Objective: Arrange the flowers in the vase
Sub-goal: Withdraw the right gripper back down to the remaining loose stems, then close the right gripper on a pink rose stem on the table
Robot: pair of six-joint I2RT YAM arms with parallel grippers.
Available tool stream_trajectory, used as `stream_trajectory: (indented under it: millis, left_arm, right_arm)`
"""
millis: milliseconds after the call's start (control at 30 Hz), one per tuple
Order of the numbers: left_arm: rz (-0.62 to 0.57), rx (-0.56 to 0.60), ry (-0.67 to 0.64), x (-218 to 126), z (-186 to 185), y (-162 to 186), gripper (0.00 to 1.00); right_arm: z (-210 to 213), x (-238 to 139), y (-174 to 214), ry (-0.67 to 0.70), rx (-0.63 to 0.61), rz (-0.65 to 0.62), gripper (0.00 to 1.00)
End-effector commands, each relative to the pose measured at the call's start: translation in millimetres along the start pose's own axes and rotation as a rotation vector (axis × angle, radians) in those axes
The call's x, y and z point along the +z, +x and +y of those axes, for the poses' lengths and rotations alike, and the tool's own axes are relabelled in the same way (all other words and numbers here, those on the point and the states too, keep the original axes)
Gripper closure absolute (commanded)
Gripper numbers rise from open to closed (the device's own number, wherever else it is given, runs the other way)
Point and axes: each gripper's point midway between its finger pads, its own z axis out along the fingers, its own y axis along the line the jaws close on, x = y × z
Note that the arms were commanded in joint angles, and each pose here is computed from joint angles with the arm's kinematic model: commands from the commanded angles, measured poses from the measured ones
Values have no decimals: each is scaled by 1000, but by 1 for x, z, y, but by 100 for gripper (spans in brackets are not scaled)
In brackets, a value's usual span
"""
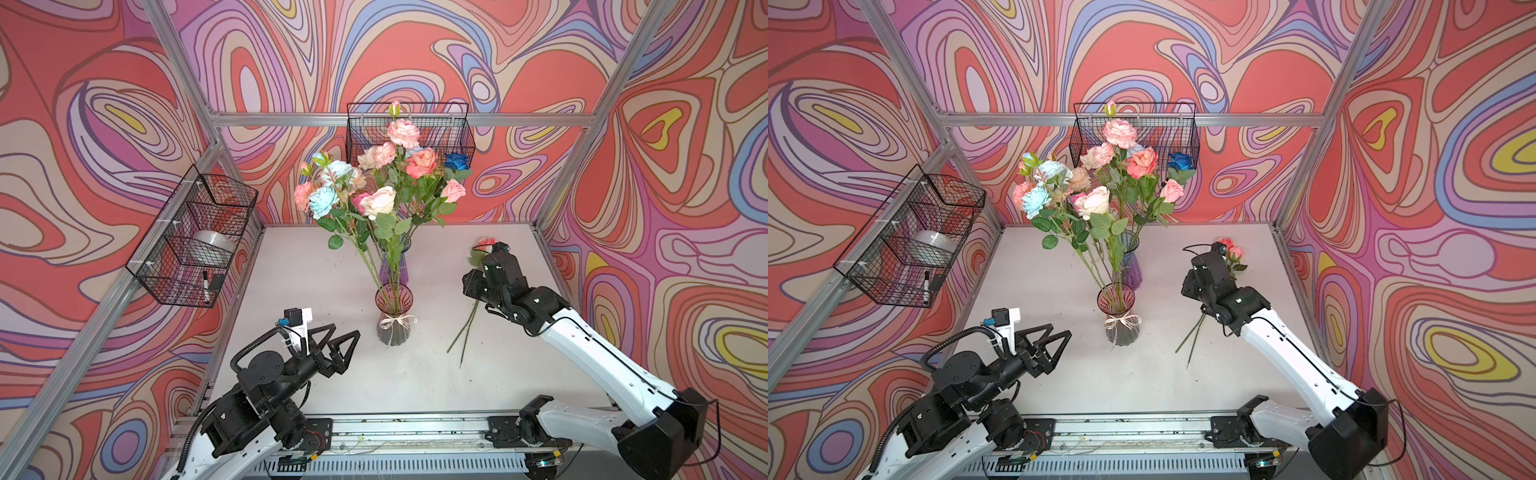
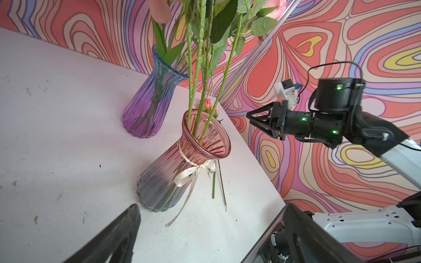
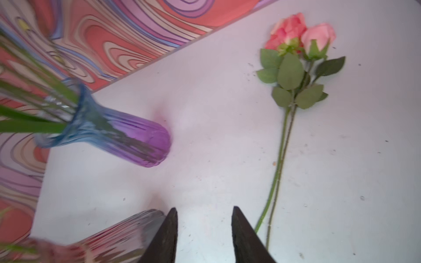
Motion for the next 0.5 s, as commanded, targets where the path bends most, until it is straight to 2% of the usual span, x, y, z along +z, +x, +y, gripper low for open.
stream_trajectory:
  millis: [0, 133, 233, 467]
  left_arm:
    - [7, -6, 1, -2, 0, 2, 0]
    - [1, -9, 0, -4, 1, 1, 0]
    - [3, -9, -3, -6, 2, 2, 0]
    - [-8, -7, -6, -7, 4, 2, 0]
  right_arm:
    - [-28, 34, 5, 34, 84, 63, 66]
    - [-71, 77, 16, 140, 147, 133, 69]
    - [-94, 97, 30, 226, 148, 171, 69]
    - [-110, 124, 32, 255, 169, 172, 69]
